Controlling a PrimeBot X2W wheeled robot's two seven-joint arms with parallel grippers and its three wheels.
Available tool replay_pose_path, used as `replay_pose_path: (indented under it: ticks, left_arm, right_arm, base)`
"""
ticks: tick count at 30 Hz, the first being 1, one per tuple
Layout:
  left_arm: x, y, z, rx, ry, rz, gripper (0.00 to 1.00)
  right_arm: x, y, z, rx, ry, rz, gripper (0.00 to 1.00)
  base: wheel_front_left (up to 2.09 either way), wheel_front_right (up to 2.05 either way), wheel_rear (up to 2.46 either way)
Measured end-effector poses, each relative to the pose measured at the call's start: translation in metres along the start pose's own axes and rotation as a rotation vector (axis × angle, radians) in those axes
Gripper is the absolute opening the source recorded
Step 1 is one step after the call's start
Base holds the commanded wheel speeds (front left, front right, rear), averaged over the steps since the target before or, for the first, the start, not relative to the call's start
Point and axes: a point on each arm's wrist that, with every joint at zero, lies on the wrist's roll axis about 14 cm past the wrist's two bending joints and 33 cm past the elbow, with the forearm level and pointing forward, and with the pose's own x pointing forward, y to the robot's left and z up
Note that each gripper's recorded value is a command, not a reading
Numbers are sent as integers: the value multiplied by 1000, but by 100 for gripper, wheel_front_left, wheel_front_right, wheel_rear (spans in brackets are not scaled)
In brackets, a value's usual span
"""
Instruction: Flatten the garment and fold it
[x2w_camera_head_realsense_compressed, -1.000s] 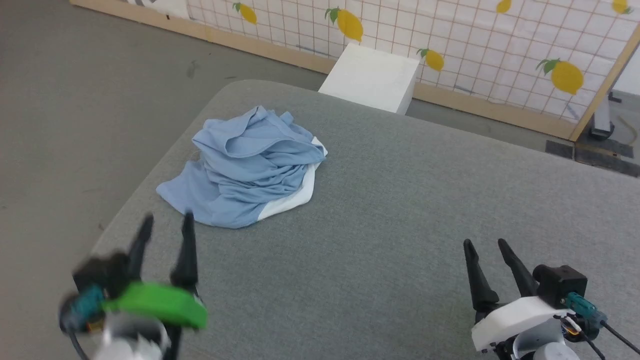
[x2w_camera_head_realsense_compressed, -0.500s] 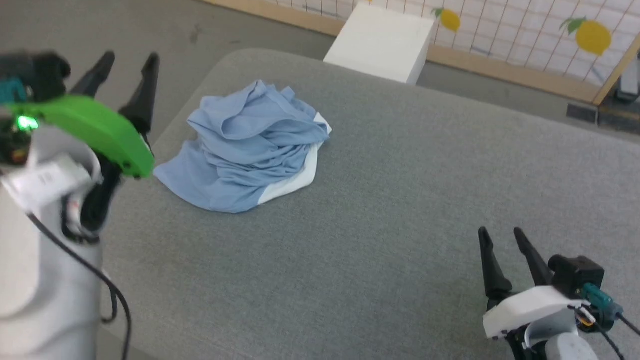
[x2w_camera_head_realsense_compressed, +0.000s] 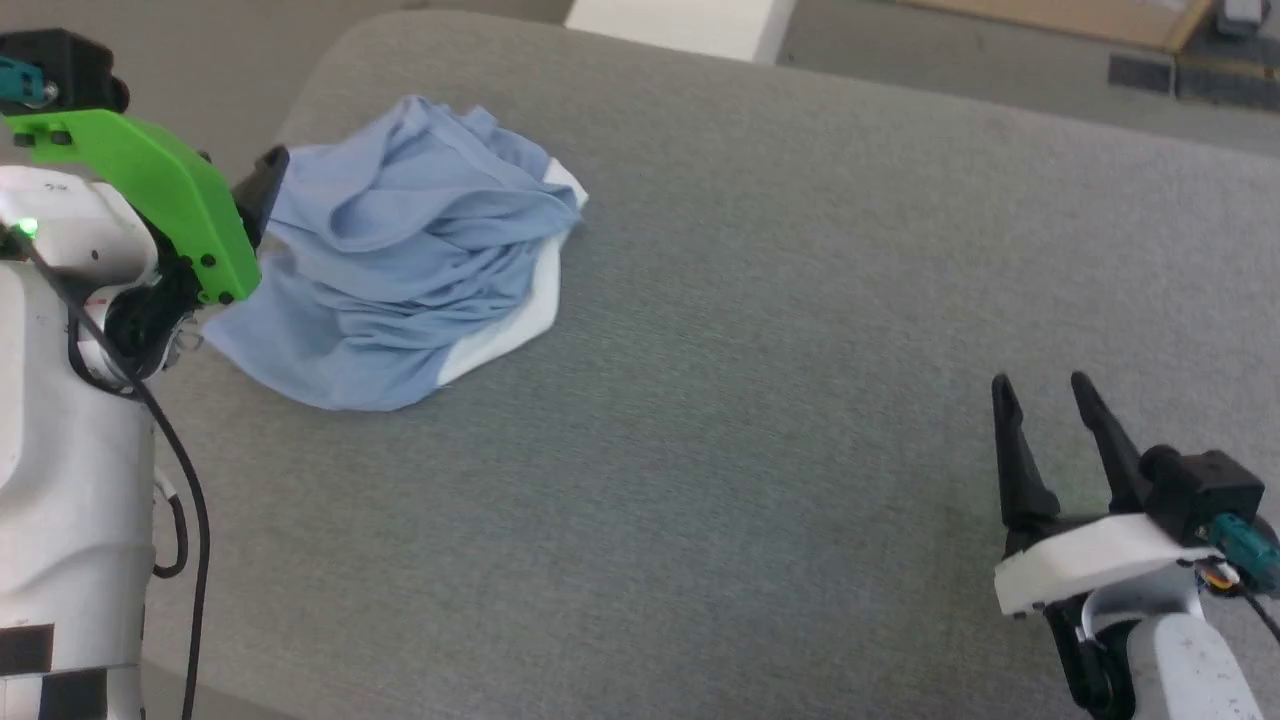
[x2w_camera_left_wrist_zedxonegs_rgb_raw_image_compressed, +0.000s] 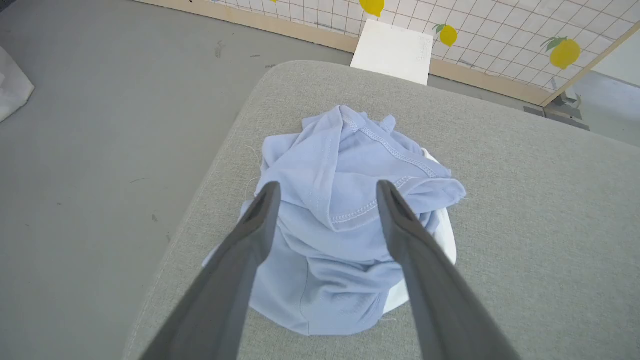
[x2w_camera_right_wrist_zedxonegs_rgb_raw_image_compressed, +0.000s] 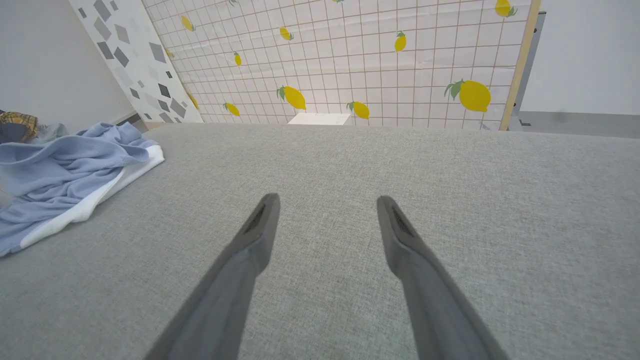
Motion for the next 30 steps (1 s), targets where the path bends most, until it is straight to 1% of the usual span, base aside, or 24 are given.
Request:
replay_pose_path:
  ticks: [4, 8, 9, 10, 16, 20, 21, 27, 30]
  left_arm:
    - [25, -2, -35, -31, 145, 14, 100]
    - [44, -7, -69, -104, 286, 24, 100]
    - [56, -18, -90, -208, 369, 21, 100]
    - [60, -21, -96, -229, 392, 23, 100]
    - [81, -30, -125, -274, 470, 52, 100]
    - [91, -37, -141, -275, 518, 54, 100]
    - [99, -43, -142, -269, 526, 44, 0]
    - [99, -45, -141, -264, 522, 21, 0]
    - [95, -40, -129, -256, 486, 19, 0]
  right_arm:
    - [5, -7, 4, -9, -13, -12, 100]
    - [5, -16, 3, -18, -6, -31, 100]
    - [4, -25, 3, -30, -1, -53, 100]
    - [3, -29, 2, -34, 3, -63, 100]
    - [0, -47, -6, -46, 33, -108, 100]
    - [-4, -55, -9, -49, 45, -130, 100]
    - [-6, -60, -10, -51, 50, -144, 100]
    - [-8, -61, -9, -53, 50, -147, 100]
    - [-10, -57, -4, -52, 38, -140, 100]
  base:
    - [0, 0, 0]
    - [0, 0, 0]
    - [0, 0, 0]
    - [0, 0, 0]
    - [0, 0, 0]
    - [0, 0, 0]
    - [0, 0, 0]
    - [0, 0, 0]
    - [0, 0, 0]
